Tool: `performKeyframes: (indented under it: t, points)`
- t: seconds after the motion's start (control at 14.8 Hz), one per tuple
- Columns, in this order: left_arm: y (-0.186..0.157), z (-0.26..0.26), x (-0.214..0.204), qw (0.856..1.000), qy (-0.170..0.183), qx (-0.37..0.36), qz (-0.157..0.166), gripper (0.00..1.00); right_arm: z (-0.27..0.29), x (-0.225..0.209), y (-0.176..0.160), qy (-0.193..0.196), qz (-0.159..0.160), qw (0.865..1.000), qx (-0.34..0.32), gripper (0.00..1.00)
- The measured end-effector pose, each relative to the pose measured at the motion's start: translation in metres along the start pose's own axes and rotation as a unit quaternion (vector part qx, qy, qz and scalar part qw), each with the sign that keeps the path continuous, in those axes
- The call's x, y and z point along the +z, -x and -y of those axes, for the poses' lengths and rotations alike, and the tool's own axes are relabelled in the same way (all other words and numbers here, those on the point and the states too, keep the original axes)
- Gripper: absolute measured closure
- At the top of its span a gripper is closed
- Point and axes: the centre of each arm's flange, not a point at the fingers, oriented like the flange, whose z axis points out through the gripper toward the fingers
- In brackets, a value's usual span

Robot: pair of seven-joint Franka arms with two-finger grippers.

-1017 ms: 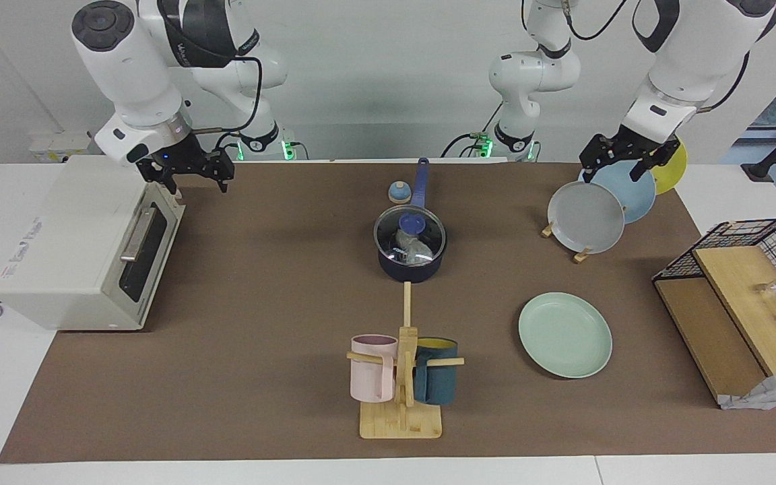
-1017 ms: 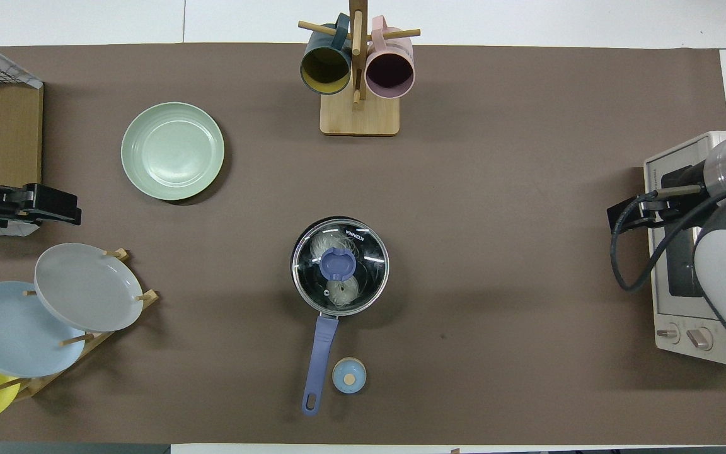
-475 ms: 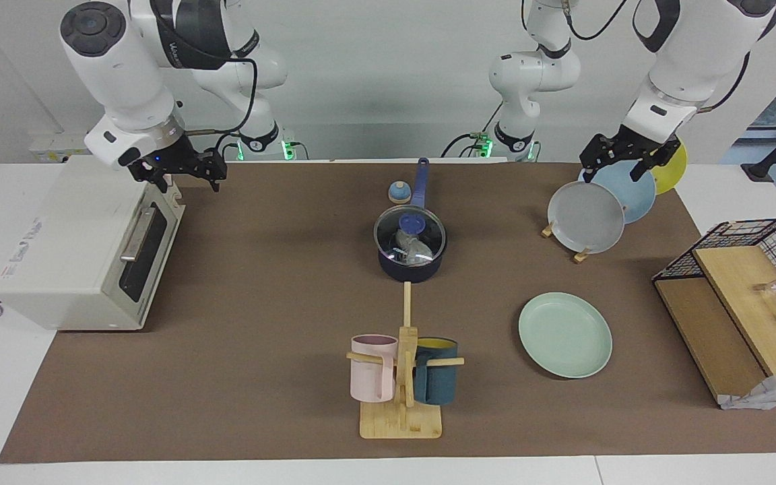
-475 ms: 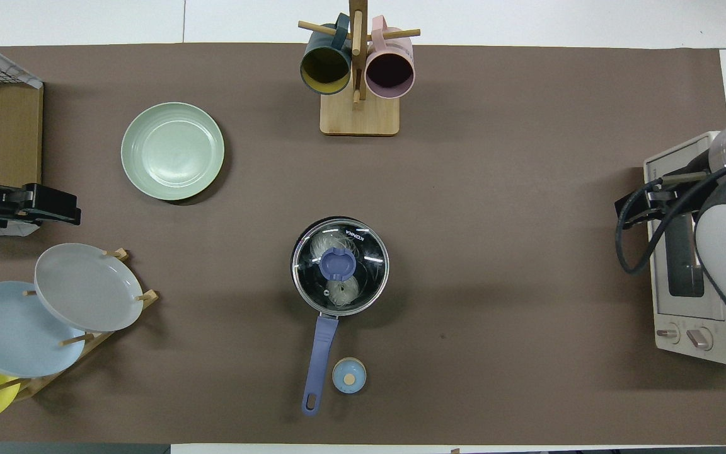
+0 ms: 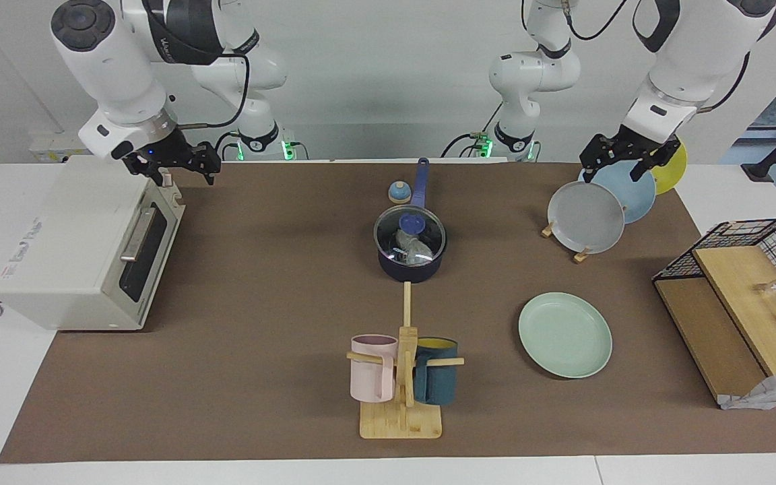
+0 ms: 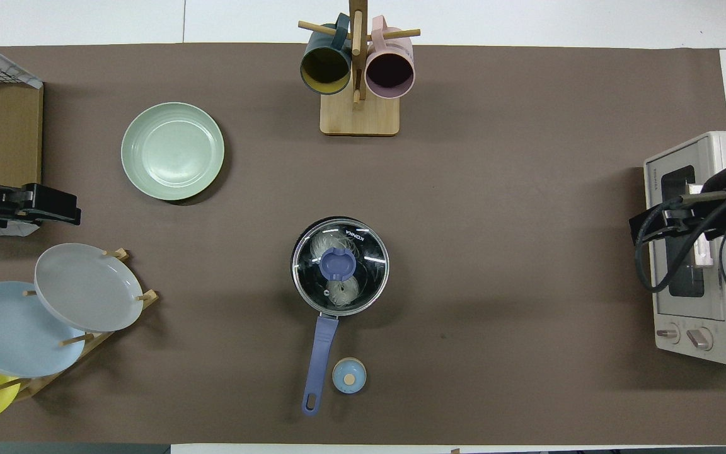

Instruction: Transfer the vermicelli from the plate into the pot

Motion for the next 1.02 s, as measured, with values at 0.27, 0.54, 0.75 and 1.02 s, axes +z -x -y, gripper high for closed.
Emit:
performKeyframes:
  t: [0.27,0.54,0.75,1.02]
  points:
    - [0.000,0.000,0.000,1.000,0.000,0.000,0.000,0.00,-0.007,-0.003,0.000,-0.001,-0.007,1.000,0.007,0.00]
    - [0.000,0.000,0.000,1.000,0.000,0.000,0.000,0.00,-0.012,-0.013,0.002,-0.002,-0.018,1.000,0.011,0.00]
    - [0.000,0.000,0.000,1.000,0.000,0.000,0.000,0.00,-0.010,-0.014,0.003,-0.002,-0.019,1.000,0.010,0.00]
    - [0.000,0.000,0.000,1.000,0.000,0.000,0.000,0.00,-0.009,-0.016,0.003,-0.001,-0.021,1.000,0.008,0.00]
